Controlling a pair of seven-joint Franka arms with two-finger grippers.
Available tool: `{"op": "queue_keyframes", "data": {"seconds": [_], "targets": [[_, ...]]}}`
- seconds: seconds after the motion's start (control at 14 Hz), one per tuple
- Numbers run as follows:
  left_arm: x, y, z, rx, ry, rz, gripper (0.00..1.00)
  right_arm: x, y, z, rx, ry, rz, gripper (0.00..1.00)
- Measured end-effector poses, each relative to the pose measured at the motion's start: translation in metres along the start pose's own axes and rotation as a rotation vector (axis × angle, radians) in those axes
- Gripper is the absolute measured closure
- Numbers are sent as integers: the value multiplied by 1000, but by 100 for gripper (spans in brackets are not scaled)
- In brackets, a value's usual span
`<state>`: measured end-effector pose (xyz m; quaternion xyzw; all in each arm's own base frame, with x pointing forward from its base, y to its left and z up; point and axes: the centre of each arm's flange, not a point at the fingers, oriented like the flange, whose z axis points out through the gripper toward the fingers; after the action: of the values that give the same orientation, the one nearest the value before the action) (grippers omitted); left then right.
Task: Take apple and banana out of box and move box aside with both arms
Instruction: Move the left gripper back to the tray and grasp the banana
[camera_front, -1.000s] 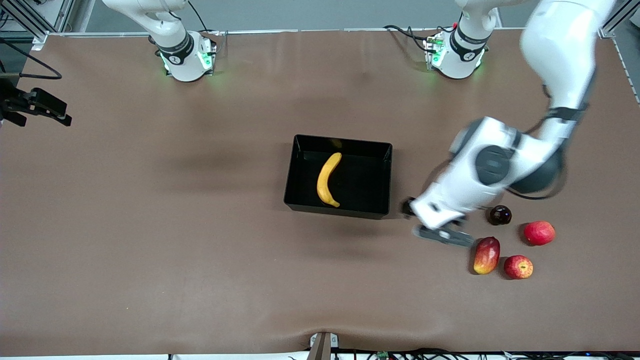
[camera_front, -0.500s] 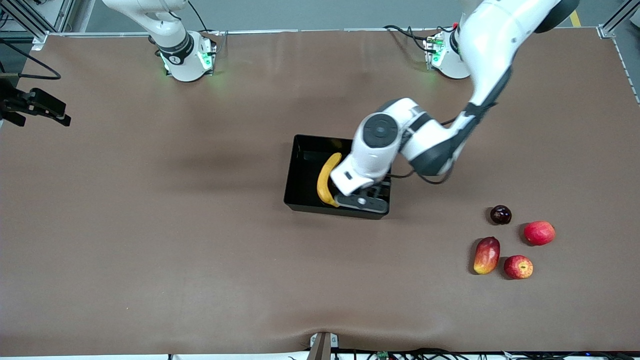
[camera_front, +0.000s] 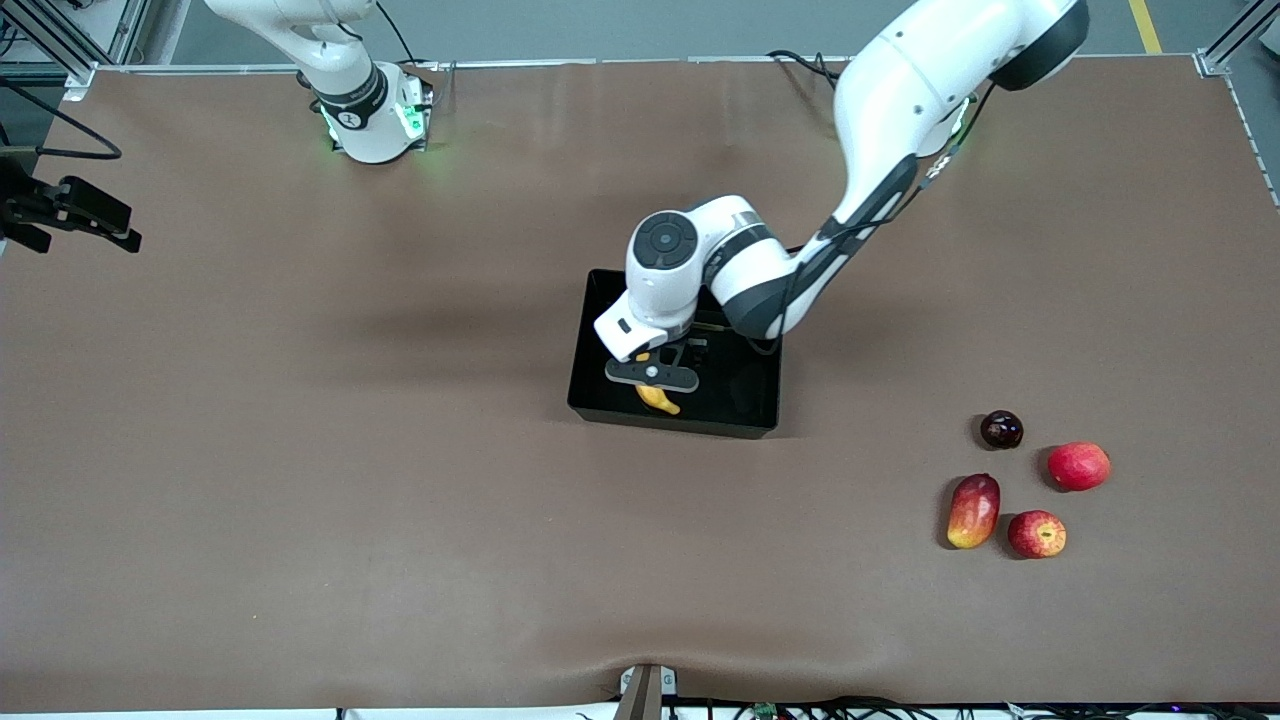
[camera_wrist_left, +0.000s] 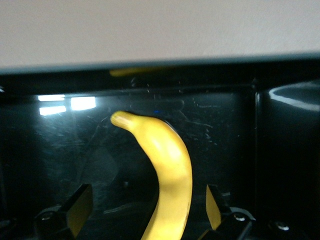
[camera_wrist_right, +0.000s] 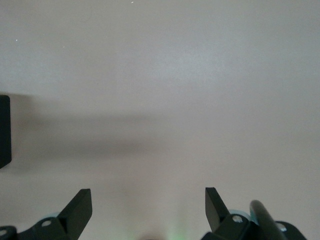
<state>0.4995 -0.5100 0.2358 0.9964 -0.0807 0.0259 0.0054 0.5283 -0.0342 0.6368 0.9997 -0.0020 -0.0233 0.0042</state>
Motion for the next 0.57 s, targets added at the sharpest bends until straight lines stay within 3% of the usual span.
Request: {"op": "queue_keyframes", "data": {"seconds": [0.5,0.57], "targets": [[-12,12,53,-29,2,-2,0,0,0,0,0,0,0,0],[-11,11,55,-32,3,-3,7,0,0,0,0,0,0,0]]}}
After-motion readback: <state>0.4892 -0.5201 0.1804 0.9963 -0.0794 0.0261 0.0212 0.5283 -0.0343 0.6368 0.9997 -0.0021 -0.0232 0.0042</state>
